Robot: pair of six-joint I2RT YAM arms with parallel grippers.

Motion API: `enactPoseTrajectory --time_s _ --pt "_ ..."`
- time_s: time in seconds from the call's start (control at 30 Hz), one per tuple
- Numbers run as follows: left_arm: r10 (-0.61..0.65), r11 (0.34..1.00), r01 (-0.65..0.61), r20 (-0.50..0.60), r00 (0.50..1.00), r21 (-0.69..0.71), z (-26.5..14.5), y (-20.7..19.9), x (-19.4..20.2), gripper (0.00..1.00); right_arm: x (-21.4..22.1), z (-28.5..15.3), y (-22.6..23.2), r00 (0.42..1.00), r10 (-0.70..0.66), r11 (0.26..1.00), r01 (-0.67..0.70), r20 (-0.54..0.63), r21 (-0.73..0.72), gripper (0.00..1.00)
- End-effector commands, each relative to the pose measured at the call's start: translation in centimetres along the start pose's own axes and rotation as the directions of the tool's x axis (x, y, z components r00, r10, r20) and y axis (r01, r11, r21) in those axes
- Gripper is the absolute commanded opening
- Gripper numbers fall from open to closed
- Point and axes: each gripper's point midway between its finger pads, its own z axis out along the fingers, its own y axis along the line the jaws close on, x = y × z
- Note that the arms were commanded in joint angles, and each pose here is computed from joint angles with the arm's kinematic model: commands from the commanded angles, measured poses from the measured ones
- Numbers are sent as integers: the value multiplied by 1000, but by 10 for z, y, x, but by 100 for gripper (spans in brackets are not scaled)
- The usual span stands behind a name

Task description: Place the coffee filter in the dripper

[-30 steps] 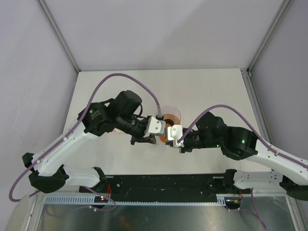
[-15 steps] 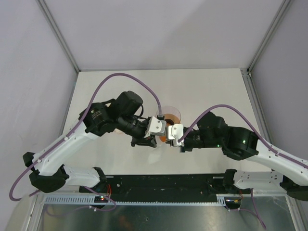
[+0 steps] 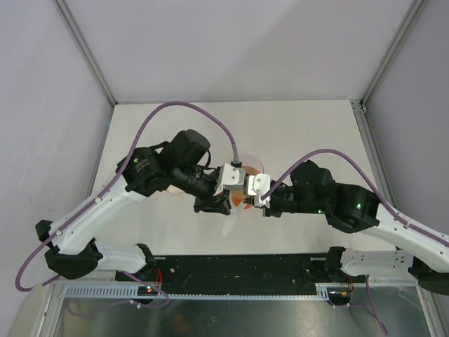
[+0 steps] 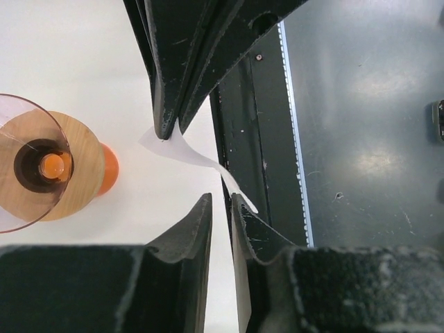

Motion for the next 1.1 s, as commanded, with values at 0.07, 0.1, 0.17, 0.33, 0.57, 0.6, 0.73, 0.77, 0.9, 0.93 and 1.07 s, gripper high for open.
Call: enactPoseTrajectory --time_s 0.07,0.1,0.17,0.33,0.57,0.6,0.73,0.77,0.9,0.93,1.07 --pt "-36 999 38 69 997 -31 1 5 -25 24 -13 1 -14 999 24 998 -25 28 57 0" --pt "-40 999 42 71 997 -33 2 5 -26 24 -13 1 -16 999 27 998 -29 30 63 0" --pt "-46 998 49 75 996 -42 1 7 -26 24 -14 1 -18 999 35 997 -37 33 73 0" --pt "-42 993 49 73 996 -108 -2 17 -26 15 -14 3 -18 998 44 997 -46 37 67 0" --pt "-21 989 31 72 997 -144 -5 22 -26 6 -14 5 -14 998 41 998 -43 40 38 0" --pt "-21 989 32 74 997 -148 -5 23 -27 7 -15 5 -14 998 43 998 -44 42 40 0" --pt "-18 994 28 91 996 -108 -5 15 -31 17 -13 5 -20 998 56 995 -59 32 75 0" --pt "-16 995 26 95 995 -99 -5 13 -31 19 -11 4 -23 998 64 994 -66 27 86 0" --pt "-21 996 29 96 995 -87 -4 11 -31 21 -11 6 -27 995 93 989 -95 27 113 0" --pt "-21 996 30 98 995 -86 -5 11 -31 21 -11 6 -29 995 97 988 -100 28 119 0" --pt "-15 994 26 105 994 -107 -8 13 -35 21 -10 6 -34 992 120 982 -122 26 147 0"
